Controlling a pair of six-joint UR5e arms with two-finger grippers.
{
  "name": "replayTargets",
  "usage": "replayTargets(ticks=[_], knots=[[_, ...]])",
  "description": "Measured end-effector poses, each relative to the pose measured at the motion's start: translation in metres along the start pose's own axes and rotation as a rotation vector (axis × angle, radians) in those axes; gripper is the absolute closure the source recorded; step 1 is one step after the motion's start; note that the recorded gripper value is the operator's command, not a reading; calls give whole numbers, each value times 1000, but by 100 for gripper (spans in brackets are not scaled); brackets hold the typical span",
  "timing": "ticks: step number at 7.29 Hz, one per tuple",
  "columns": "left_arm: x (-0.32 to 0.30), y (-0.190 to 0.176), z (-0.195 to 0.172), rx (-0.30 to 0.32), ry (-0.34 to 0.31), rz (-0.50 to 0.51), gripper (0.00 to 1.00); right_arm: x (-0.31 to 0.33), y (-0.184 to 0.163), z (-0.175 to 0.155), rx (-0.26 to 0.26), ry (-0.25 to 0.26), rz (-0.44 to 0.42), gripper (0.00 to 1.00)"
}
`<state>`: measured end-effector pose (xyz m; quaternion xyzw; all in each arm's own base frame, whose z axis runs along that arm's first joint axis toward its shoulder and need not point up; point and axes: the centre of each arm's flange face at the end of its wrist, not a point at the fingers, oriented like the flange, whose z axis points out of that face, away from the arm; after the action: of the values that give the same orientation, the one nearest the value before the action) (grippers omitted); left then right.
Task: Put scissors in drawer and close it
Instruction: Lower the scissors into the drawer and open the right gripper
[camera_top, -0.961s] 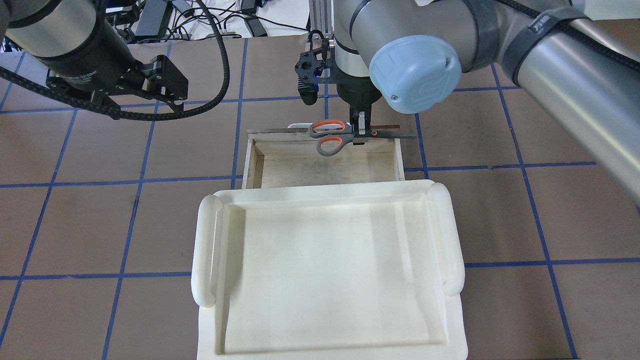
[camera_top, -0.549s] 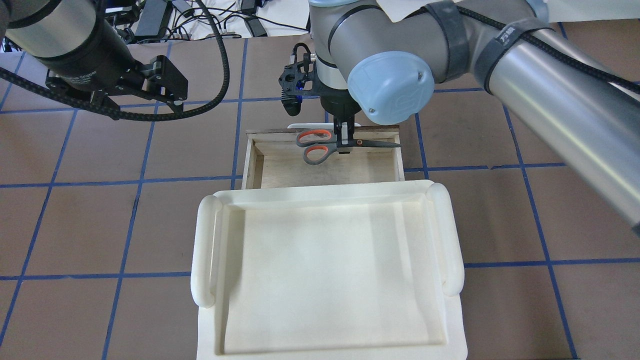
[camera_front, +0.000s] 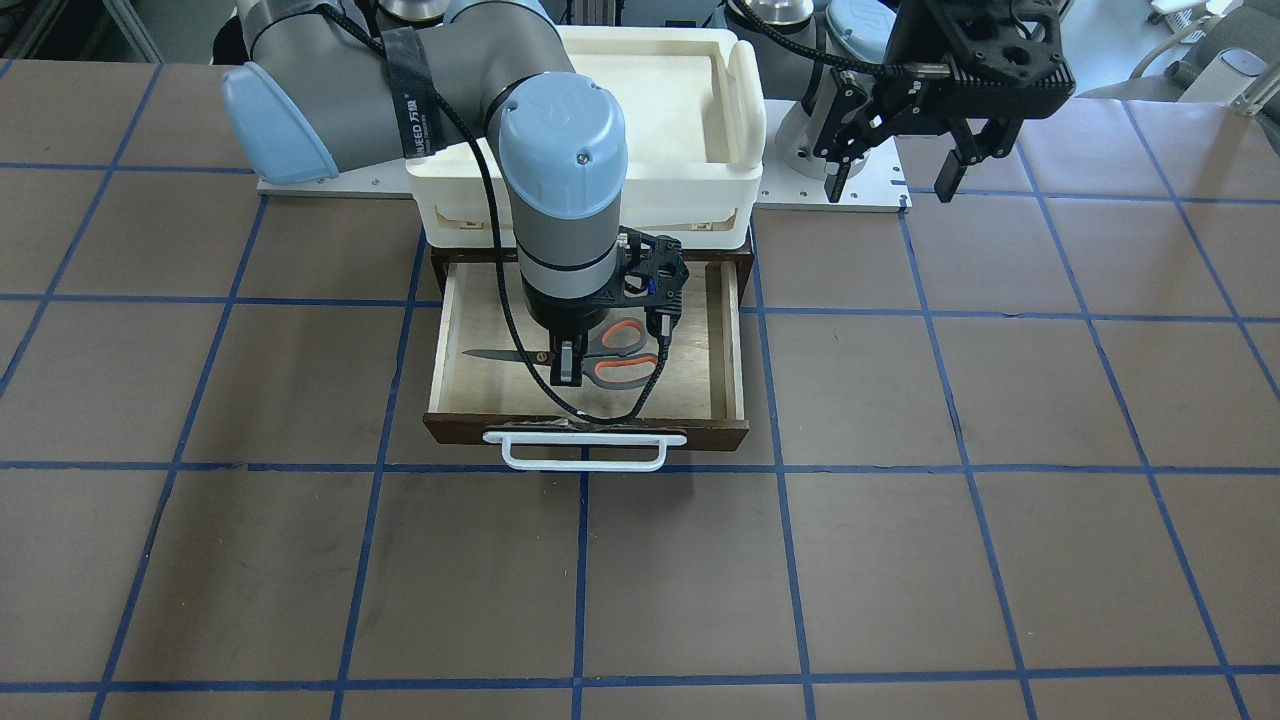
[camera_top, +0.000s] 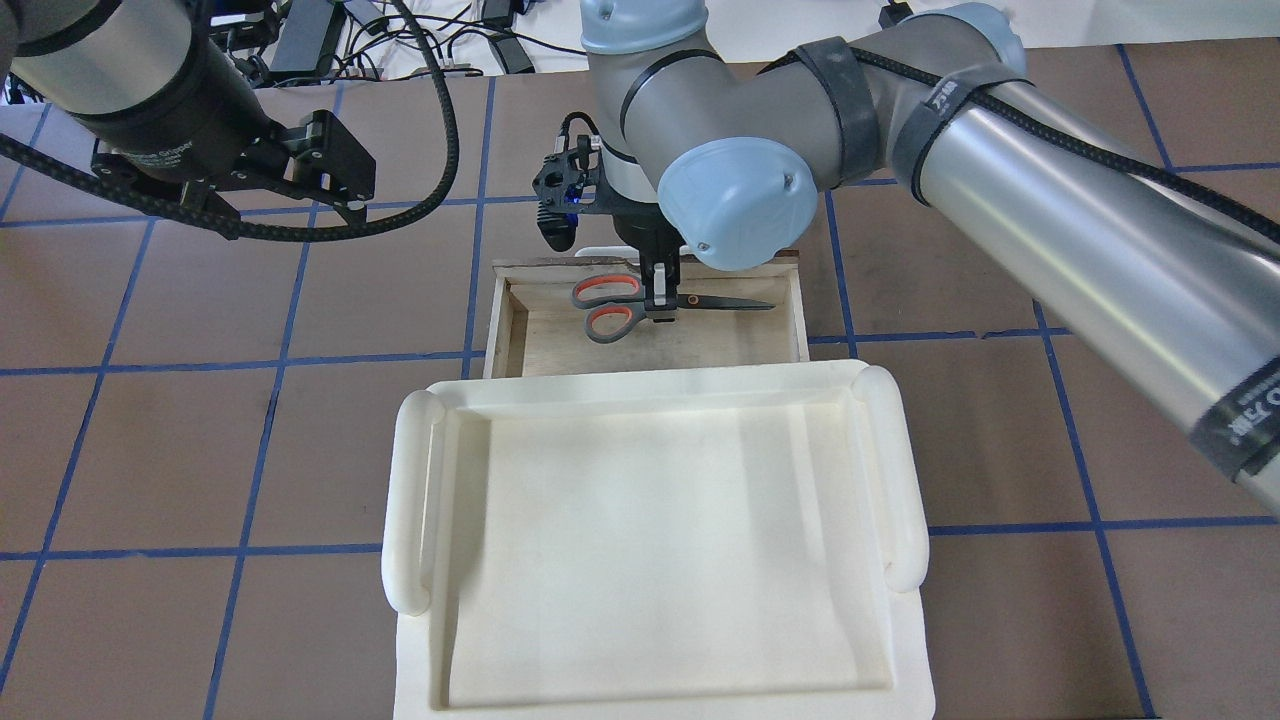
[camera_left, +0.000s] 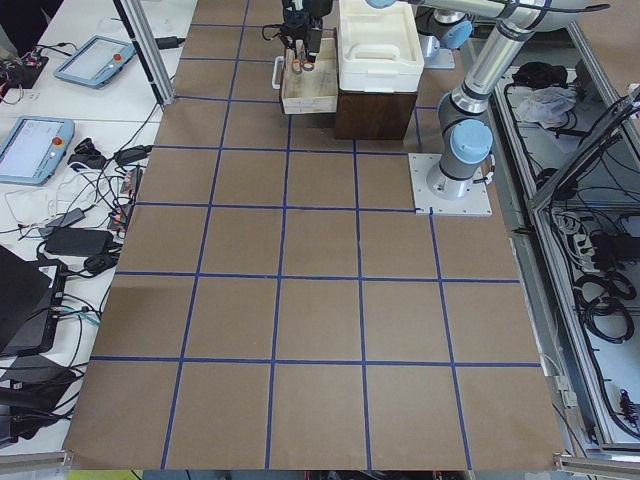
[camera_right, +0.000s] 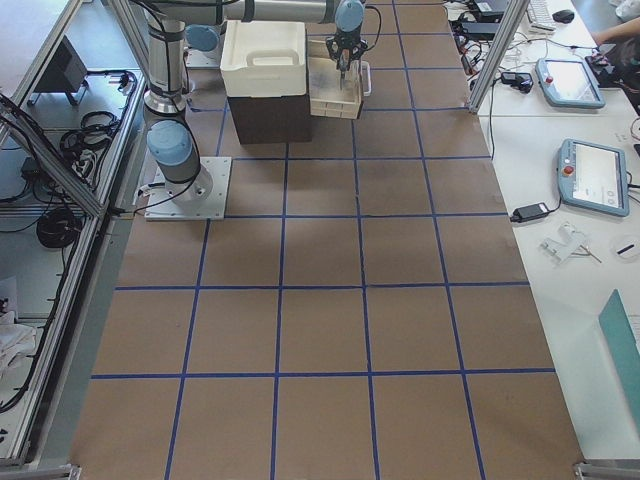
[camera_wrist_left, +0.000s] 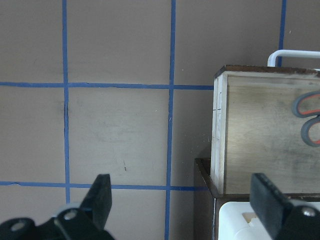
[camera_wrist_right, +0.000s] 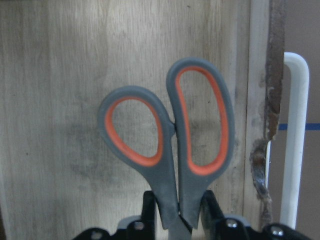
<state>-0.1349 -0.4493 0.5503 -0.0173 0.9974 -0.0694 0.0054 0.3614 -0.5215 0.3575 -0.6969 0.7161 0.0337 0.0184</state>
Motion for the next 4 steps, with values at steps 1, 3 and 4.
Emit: replayTargets(ticks=[1,3,4], knots=[[0,0,0,0,0,0,0,1,-1,7,-4,-9,4,100],[0,0,0,0,0,0,0,4,-4,21,-14,-30,15,100],[0,0,0,0,0,0,0,3,-5,26,-18,-39,28,100]])
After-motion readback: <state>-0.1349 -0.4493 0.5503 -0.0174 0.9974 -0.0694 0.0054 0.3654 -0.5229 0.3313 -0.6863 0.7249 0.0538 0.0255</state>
